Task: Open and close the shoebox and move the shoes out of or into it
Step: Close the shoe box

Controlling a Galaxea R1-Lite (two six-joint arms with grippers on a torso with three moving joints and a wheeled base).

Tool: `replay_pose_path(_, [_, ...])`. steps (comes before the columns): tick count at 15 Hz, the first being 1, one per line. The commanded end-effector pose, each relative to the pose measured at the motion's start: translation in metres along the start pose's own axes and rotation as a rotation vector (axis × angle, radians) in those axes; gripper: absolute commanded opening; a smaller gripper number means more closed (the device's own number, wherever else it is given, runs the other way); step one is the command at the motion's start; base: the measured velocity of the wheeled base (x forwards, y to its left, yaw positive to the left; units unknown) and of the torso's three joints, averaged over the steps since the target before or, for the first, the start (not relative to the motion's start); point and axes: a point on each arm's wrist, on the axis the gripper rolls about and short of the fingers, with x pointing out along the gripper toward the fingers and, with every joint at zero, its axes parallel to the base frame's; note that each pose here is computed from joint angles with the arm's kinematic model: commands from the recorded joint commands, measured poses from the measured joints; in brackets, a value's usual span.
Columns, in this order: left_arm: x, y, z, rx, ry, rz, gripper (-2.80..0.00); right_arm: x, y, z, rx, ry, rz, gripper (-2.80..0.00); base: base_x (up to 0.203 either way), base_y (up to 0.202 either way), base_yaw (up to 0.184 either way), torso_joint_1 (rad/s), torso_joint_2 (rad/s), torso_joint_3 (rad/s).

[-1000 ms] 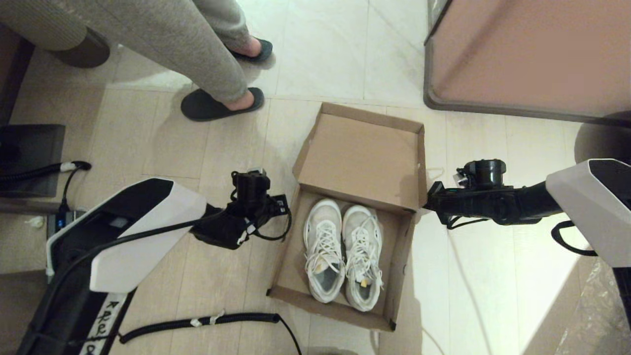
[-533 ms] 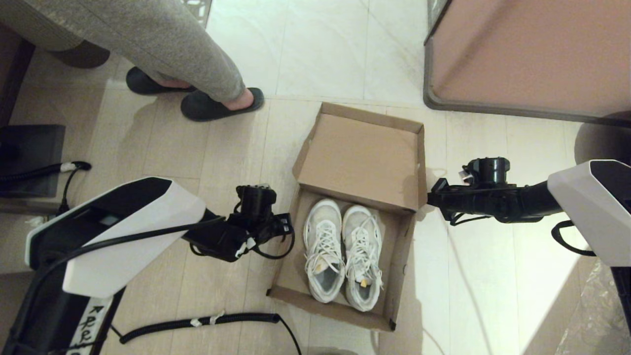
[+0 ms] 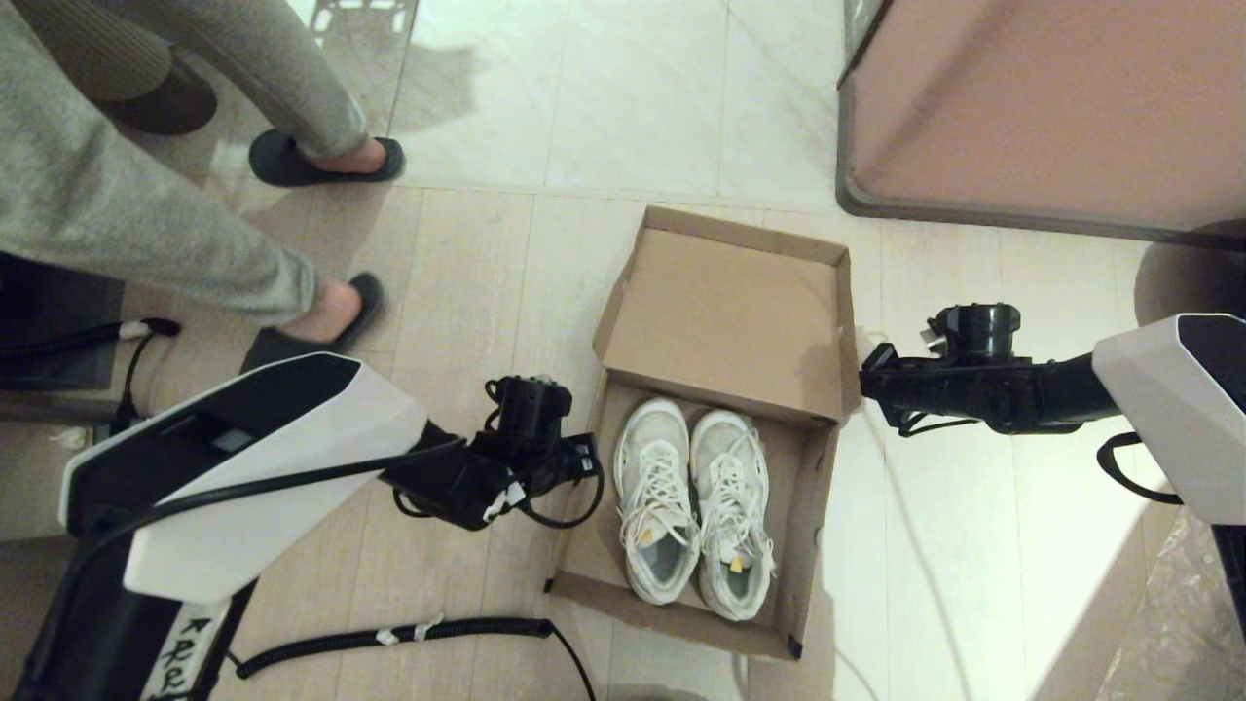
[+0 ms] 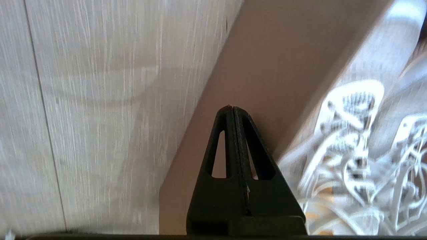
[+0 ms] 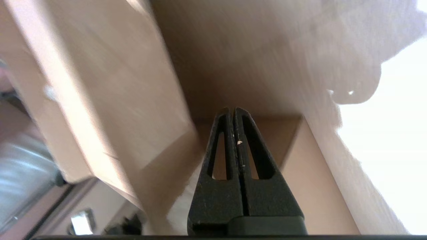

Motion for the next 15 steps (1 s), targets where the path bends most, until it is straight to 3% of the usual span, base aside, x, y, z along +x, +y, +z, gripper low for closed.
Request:
replay_pose_path(1, [-0.005,-0.003,-0.006,0.003,0.015,0.0,-2.8,0.004,0.003,0.014,0.02,-0.034,0.035,-2.8,0.0,0.0,0.0,0.0,0.0,0.0])
replay_pose_path(4, [-0.01,-0.007,-0.007,0.009,0.01,0.019,-2.8,0.018,0.001,0.033,0.126,-0.078,0.089,-2.8,0.0,0.0,0.0,0.0,0.0,0.0])
replay_pose_path(8, [-0.01,-0.01,-0.01,0.015,0.016,0.016,-2.8,0.034,-0.026,0.029,0.272,-0.06,0.068,-2.8,0.0,0.0,0.0,0.0,0.0,0.0])
replay_pose_path(12, [-0.009,-0.011,-0.012,0.017,0.018,0.014,-2.8,0.032,-0.016,0.035,0.446,-0.078,0.183,-2.8,0.0,0.0,0.0,0.0,0.0,0.0])
replay_pose_path(15, [-0.009,-0.011,-0.012,0.017,0.018,0.014,-2.8,0.03,-0.009,0.037,0.538,-0.028,0.251,-2.8,0.0,0.0,0.0,0.0,0.0,0.0])
